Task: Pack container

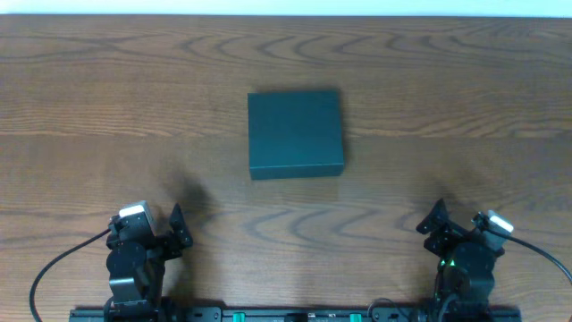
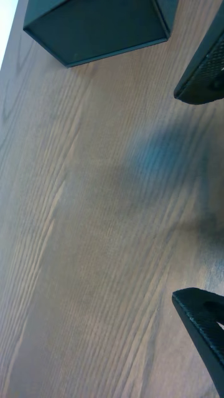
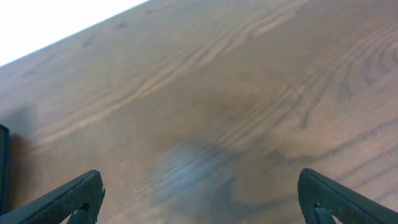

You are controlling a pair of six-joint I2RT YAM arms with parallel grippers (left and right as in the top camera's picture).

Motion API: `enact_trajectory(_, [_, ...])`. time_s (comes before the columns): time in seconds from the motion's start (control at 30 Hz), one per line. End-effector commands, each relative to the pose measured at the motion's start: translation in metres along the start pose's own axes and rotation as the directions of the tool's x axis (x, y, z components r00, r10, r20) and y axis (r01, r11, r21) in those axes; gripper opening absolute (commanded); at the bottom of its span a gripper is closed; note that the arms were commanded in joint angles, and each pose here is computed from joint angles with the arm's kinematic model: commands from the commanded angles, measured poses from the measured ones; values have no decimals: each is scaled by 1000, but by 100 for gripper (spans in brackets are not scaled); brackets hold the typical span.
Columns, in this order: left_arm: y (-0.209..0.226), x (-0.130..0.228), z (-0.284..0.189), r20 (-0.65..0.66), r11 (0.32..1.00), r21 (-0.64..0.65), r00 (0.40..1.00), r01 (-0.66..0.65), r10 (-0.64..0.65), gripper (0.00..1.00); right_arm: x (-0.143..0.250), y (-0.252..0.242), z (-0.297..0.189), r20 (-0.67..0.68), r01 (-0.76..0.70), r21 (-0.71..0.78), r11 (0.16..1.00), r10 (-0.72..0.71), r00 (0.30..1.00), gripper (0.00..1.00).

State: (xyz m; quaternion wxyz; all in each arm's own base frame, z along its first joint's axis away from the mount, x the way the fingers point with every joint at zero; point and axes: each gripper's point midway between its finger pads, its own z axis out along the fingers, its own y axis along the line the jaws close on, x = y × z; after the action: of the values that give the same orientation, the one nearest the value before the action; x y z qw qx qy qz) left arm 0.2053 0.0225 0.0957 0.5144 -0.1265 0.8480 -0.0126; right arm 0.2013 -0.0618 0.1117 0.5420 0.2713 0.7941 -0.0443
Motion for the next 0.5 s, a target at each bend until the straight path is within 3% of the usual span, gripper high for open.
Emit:
enact_trajectory(0.0, [4,2,2,3,1000,-20,1000,1,-1,95,-3,-4,0,28,9,17,1000,-9,1000,99])
enact_trajectory(0.47, [4,2,2,3,1000,-20,1000,1,-1,95,-3,-3,0,27,8,11,1000,-8,1000,99])
